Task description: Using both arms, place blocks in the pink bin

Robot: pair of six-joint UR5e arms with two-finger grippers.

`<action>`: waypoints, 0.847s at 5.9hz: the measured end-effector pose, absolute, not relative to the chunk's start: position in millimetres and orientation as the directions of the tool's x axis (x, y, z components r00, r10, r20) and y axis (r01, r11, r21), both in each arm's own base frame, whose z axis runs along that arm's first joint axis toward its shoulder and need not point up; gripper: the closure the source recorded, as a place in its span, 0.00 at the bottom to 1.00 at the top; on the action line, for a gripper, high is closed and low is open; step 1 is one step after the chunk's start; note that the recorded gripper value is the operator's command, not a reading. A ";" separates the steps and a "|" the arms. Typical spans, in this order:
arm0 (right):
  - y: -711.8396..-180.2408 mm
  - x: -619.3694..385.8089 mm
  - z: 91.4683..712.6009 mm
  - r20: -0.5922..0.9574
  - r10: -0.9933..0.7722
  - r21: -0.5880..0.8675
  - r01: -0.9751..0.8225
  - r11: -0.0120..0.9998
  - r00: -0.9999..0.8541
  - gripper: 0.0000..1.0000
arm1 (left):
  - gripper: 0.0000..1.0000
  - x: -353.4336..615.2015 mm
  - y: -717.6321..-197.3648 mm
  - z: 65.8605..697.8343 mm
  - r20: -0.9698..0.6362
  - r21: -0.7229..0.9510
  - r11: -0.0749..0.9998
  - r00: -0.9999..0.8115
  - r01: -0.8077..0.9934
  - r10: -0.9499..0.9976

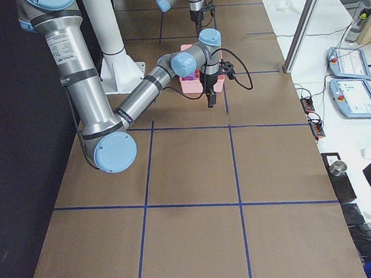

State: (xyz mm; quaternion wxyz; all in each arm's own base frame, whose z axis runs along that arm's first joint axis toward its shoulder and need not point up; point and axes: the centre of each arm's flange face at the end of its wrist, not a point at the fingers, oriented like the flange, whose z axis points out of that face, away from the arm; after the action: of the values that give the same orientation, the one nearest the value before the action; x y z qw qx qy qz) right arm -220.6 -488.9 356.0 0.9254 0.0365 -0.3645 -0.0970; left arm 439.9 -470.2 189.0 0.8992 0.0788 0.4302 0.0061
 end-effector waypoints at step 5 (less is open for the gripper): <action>-441.6 -7.1 526.0 0.623 -0.367 0.216 0.300 0.929 0.690 0.00 | 0.00 192.8 -539.1 372.0 -0.653 0.365 0.901 0.625 -0.235 0.427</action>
State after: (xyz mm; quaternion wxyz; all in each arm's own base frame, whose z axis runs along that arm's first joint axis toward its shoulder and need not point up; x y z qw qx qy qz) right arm -7.1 -441.6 526.0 0.9181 0.0486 -0.3490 -0.1817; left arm 192.8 -539.1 372.0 0.8931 0.1230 0.3911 0.1852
